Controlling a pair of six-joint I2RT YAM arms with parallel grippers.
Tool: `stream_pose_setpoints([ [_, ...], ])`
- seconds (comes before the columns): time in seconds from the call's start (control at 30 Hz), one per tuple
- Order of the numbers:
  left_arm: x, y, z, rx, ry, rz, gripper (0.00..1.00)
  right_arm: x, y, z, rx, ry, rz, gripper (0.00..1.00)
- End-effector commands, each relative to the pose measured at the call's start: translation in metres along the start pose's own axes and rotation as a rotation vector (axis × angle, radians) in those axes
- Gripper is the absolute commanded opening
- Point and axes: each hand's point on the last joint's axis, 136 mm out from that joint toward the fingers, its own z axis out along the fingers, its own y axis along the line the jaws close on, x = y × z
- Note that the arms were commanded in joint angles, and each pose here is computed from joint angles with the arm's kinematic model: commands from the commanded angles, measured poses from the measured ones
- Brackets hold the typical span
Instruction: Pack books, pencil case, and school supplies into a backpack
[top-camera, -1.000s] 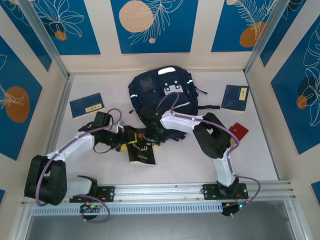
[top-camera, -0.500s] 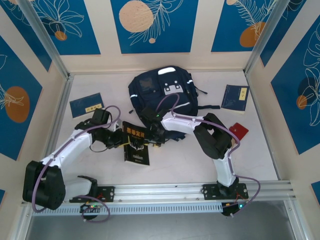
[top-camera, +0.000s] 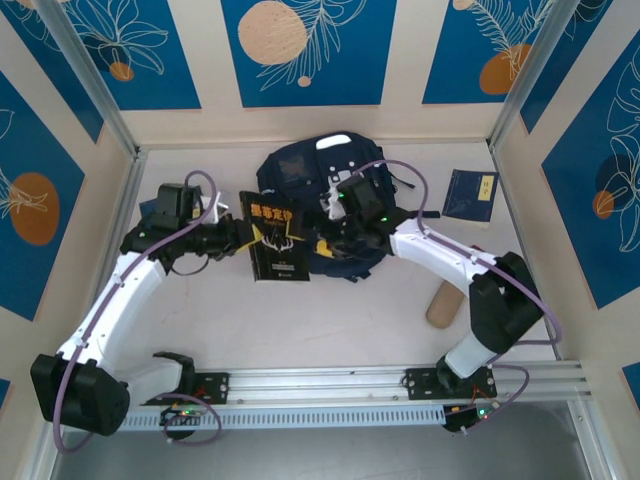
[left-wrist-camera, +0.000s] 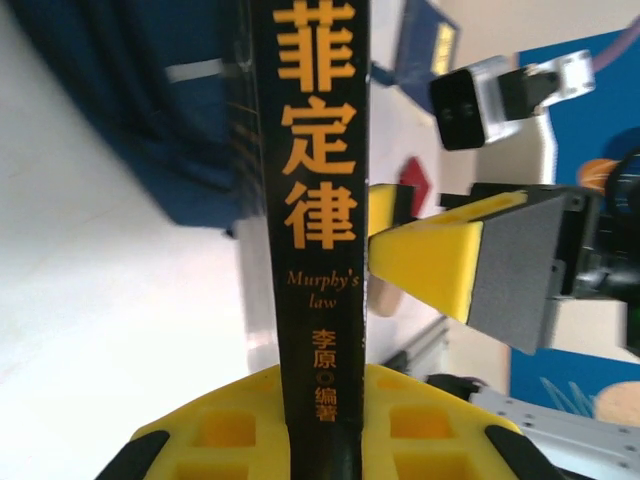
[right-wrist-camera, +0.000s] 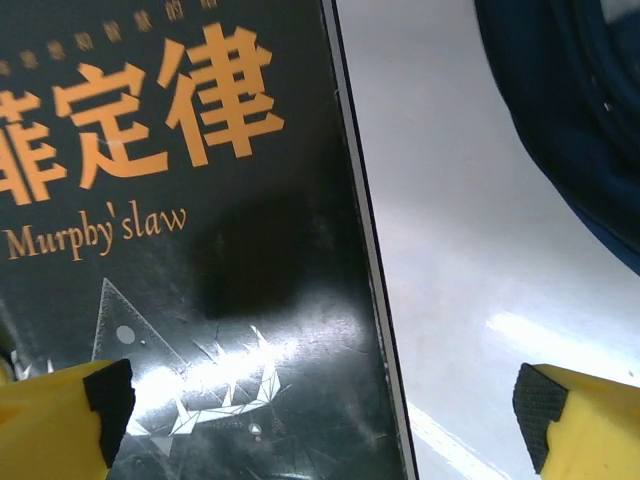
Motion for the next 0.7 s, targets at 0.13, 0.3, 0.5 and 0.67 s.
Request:
stream_pose_setpoints([
  [0.13,-0.042,-0.092,-0.021,0.341,-0.039,0.04,0.08,-0.014,0.03,-0.028,-0.25,0.049,-0.018,0.99],
  [0.3,-0.058,-0.114,-0.025,0.421,-0.048,0.036,0.07,-0.017,0.051,-0.033,-0.379,0.097,-0.03,0.99],
  [0.5,-0.071,-0.118,-0.02,0.436,-0.055,0.023,0.07,-0.02,0.082,-0.041,-0.538,0.163,0.005,0.99],
  [0.67,-0.077,-0.1,-0.01,0.387,-0.057,0.001,0.07,-0.022,0.085,-0.051,-0.575,0.151,0.03,0.98],
])
